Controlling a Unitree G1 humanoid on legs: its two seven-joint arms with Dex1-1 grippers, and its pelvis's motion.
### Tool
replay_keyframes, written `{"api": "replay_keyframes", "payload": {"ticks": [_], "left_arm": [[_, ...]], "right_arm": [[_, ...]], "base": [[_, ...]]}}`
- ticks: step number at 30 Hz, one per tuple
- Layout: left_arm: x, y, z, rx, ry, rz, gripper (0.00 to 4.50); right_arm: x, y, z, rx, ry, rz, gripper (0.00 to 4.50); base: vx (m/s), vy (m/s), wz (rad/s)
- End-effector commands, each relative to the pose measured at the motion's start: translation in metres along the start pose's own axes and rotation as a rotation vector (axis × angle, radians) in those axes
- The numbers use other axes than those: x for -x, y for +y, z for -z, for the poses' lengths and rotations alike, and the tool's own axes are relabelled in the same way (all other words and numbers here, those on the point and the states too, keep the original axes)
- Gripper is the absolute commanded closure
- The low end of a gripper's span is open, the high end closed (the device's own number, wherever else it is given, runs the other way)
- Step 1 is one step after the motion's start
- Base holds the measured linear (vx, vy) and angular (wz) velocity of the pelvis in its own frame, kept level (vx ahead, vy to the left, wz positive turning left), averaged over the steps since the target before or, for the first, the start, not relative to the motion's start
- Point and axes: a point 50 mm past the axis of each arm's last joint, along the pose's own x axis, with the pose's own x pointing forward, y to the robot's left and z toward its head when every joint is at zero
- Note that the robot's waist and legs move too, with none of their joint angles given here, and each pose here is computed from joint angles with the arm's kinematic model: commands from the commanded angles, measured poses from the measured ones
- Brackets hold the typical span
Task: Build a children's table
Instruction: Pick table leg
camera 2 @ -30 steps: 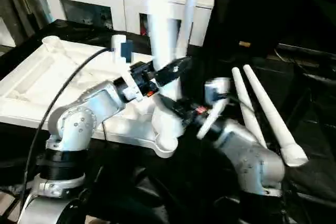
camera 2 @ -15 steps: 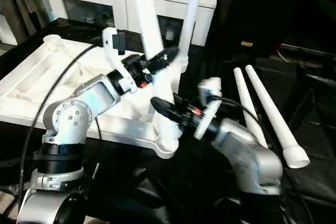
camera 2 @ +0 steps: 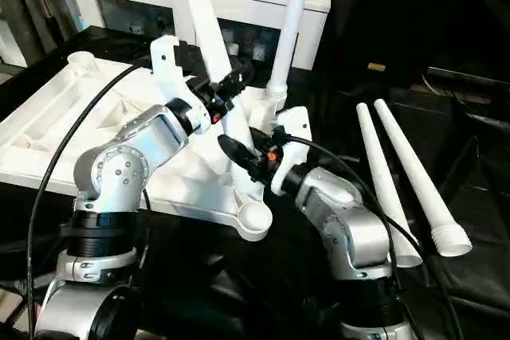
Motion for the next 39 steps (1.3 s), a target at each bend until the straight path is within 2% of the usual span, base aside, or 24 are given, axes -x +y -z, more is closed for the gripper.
{"api": "replay_keyframes", "payload": {"ticks": [1,3,6,7,8,10,13,17,19,20,21,24,26,28,32,39], "left_arm": [[-0.003,-0.001,0.000,-0.013,0.004,-0.009,2.53],[-0.002,-0.003,0.000,-0.014,0.007,0.009,2.59],[-0.002,-0.008,0.000,-0.041,0.014,0.062,2.60],[-0.002,-0.009,0.000,-0.049,0.016,0.075,2.60],[0.000,-0.013,0.001,-0.086,0.029,0.130,2.60],[0.005,-0.018,0.004,-0.140,0.059,0.250,2.60],[0.013,-0.022,0.006,-0.169,0.101,0.390,2.62],[0.029,-0.027,0.003,-0.192,0.150,0.630,2.62],[0.031,-0.028,0.000,-0.187,0.144,0.679,2.62],[0.033,-0.032,-0.006,-0.166,0.118,0.745,2.62],[0.033,-0.032,-0.006,-0.166,0.118,0.745,2.62],[0.037,-0.040,-0.019,-0.109,0.051,0.862,2.62],[0.037,-0.041,-0.021,-0.099,0.043,0.877,2.62],[0.039,-0.044,-0.021,-0.091,0.041,0.917,2.62],[0.041,-0.046,-0.020,-0.077,0.047,0.954,2.62],[0.041,-0.043,-0.018,-0.075,0.064,0.949,2.62]], "right_arm": [[-0.004,0.006,-0.010,0.052,-0.033,-0.037,2.62],[-0.005,0.005,-0.010,0.067,-0.029,-0.024,2.62],[-0.005,0.003,-0.010,0.033,-0.026,-0.024,2.62],[-0.004,0.002,-0.010,0.021,-0.024,-0.025,2.06],[-0.003,0.000,-0.011,-0.020,-0.015,-0.030,1.92],[0.002,-0.003,-0.013,-0.066,0.004,-0.066,1.92],[0.010,-0.003,-0.015,-0.123,0.043,-0.173,1.55],[0.029,0.003,-0.017,-0.181,0.133,-0.415,1.27],[0.033,0.003,-0.016,-0.184,0.162,-0.456,1.27],[0.037,0.002,-0.013,-0.169,0.212,-0.485,1.27],[0.037,0.002,-0.013,-0.169,0.212,-0.485,1.27],[0.044,0.002,-0.009,-0.155,0.283,-0.538,1.27],[0.043,0.002,-0.010,-0.159,0.281,-0.541,1.27],[0.041,0.003,-0.012,-0.165,0.274,-0.552,1.54],[0.039,0.004,-0.013,-0.170,0.262,-0.568,1.72],[0.039,0.008,-0.013,-0.171,0.252,-0.596,1.76]], "base": [[0.000,0.000,0.00],[0.000,0.000,0.00],[0.000,0.000,0.00],[0.000,0.000,0.00],[0.000,0.000,0.00],[0.000,0.000,0.00],[0.000,0.000,0.00],[0.000,0.000,0.00],[0.000,0.000,0.00],[0.000,0.000,0.00],[0.000,0.000,0.00],[0.000,0.000,0.00],[0.000,0.000,0.00],[0.000,0.000,0.00],[0.000,0.000,0.00],[0.000,0.000,0.00]]}}
